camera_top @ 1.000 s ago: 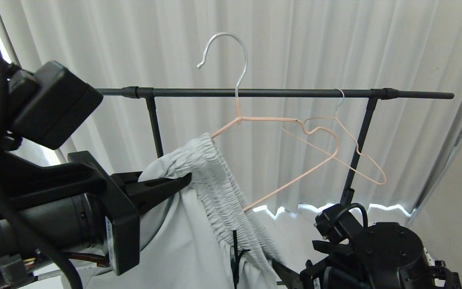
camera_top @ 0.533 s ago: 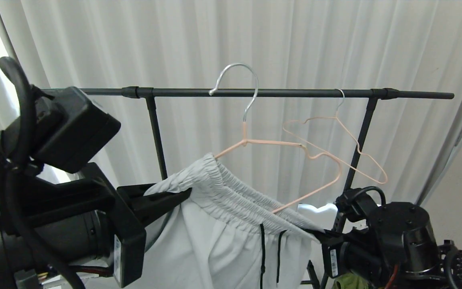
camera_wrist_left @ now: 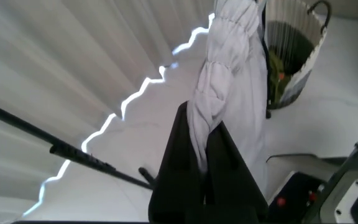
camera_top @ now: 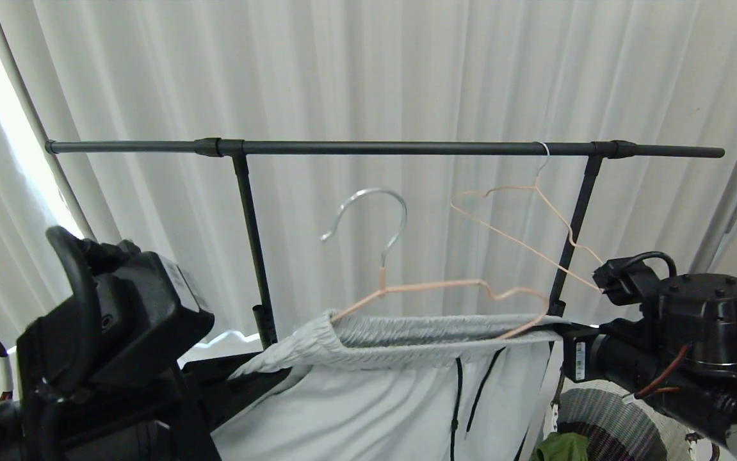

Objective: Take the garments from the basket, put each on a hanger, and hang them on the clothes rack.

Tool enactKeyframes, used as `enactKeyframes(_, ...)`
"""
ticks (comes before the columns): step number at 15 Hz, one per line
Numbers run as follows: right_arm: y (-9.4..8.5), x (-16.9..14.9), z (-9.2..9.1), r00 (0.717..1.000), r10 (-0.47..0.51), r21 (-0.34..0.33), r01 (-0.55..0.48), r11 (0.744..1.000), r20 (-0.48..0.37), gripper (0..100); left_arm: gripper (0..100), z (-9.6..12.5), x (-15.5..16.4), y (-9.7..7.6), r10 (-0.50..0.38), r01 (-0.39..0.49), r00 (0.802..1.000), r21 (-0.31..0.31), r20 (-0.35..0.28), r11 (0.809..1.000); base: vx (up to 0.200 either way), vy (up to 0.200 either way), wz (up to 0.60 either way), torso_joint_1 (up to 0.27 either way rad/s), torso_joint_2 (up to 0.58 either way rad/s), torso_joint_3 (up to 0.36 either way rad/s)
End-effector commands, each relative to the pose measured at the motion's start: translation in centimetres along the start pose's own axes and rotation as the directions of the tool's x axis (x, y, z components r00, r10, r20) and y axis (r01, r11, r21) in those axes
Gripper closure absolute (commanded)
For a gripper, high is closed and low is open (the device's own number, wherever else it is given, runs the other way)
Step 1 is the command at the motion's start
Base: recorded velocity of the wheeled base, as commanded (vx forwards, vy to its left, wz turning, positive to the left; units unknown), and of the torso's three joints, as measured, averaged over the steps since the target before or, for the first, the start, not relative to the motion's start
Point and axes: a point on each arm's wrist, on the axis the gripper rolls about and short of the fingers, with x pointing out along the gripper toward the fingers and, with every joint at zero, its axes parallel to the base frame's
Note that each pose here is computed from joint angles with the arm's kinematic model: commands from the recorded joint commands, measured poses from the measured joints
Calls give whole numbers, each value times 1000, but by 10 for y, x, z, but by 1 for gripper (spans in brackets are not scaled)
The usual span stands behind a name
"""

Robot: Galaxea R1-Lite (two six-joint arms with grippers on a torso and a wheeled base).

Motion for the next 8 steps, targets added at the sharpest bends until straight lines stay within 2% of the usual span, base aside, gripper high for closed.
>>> enactKeyframes(1,-6,-5,6,1000,-7,8,7,1000,29,100,100,-10,-3,-2,-14,14,1000,17,-19,1000,0,0,0,0,0,0)
enactKeyframes(5,-7,-22,15,994,80,-43,-77,996,75,100,100,-28,7,-8,-31,42,994,100,-107,994,0,0,0,0,0,0)
enactKeyframes(8,-11,-46,11,981,181,-186,-166,968,70,100,100,-33,27,-6,34,-5,978,138,-206,990,0,0,0,0,0,0)
